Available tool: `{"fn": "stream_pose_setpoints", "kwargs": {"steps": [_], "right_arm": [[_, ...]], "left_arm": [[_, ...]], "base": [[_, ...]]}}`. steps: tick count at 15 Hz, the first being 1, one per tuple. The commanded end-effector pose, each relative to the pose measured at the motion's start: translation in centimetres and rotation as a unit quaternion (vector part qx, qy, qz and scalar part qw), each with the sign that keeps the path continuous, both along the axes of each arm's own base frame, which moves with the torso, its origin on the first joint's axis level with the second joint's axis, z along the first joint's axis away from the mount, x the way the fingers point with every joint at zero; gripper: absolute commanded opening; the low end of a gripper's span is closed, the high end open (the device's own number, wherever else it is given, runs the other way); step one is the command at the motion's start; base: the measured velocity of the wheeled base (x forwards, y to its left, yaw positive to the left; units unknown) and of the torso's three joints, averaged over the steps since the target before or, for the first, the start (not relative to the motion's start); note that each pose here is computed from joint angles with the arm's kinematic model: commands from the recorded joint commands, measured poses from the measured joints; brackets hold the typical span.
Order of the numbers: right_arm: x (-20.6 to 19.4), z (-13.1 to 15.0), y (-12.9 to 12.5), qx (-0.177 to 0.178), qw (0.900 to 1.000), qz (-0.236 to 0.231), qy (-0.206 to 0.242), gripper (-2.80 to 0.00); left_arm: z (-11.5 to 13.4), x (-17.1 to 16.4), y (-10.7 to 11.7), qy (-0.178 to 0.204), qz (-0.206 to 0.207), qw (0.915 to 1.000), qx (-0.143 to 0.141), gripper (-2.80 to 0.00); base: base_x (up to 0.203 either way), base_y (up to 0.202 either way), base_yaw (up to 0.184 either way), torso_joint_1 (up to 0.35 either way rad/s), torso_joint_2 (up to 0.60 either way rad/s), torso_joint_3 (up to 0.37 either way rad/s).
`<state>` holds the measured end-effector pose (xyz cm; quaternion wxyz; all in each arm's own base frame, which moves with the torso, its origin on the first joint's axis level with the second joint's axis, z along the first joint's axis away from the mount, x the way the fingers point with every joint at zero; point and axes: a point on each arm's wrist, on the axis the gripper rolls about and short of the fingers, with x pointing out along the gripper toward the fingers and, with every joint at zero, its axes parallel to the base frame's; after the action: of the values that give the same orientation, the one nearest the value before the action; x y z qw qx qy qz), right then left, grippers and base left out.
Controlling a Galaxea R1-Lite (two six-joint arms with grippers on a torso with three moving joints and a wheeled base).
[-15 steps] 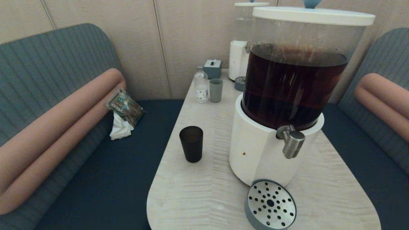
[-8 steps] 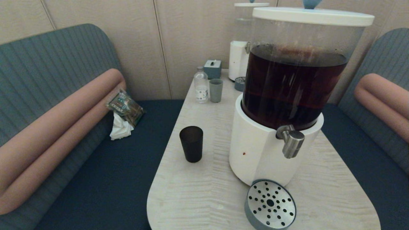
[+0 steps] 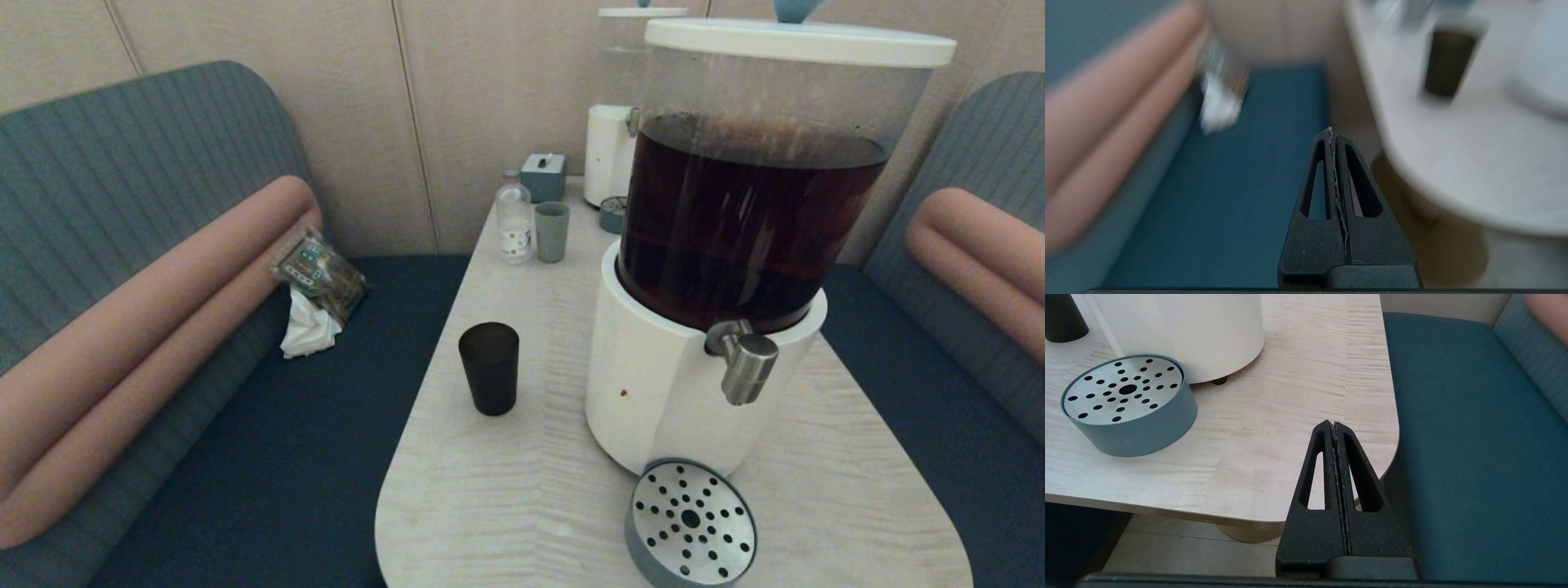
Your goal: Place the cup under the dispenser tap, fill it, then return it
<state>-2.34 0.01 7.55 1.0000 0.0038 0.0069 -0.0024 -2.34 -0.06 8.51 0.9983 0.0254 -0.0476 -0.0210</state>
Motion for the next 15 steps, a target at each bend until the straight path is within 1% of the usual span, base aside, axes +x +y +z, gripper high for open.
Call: {"fn": "stream_pose_setpoints", "kwargs": {"steps": [1,2,8,15], "right_arm": [[-0.03,-0.01,0.00,0.000,1.000,0.000,-0.001,-2.80],[-0.01,-0.01,0.00,0.000,1.000,0.000,-0.001,-2.80],[-0.01,-0.01,0.00,0.000,1.000,0.000,-0.001,-2.80],[-0.01,-0.01,0.00,0.000,1.000,0.000,-0.001,-2.80]], "left_arm": [[-0.89,0.03,0.03,0.042,0.007,0.9991,0.001,-2.80],[-0.98,0.03,0.04,0.047,0.009,0.9988,0.000,-2.80],[-0.96,0.05,0.04,0.047,0.009,0.9988,-0.009,-2.80],[-0.96,0.05,0.04,0.047,0.010,0.9988,-0.008,-2.80]], "base": [[0.000,0.000,0.000,0.000,0.00,0.000],[0.000,0.000,0.000,0.000,0.00,0.000],[0.000,0.000,0.000,0.000,0.00,0.000],[0.000,0.000,0.000,0.000,0.00,0.000]]}}
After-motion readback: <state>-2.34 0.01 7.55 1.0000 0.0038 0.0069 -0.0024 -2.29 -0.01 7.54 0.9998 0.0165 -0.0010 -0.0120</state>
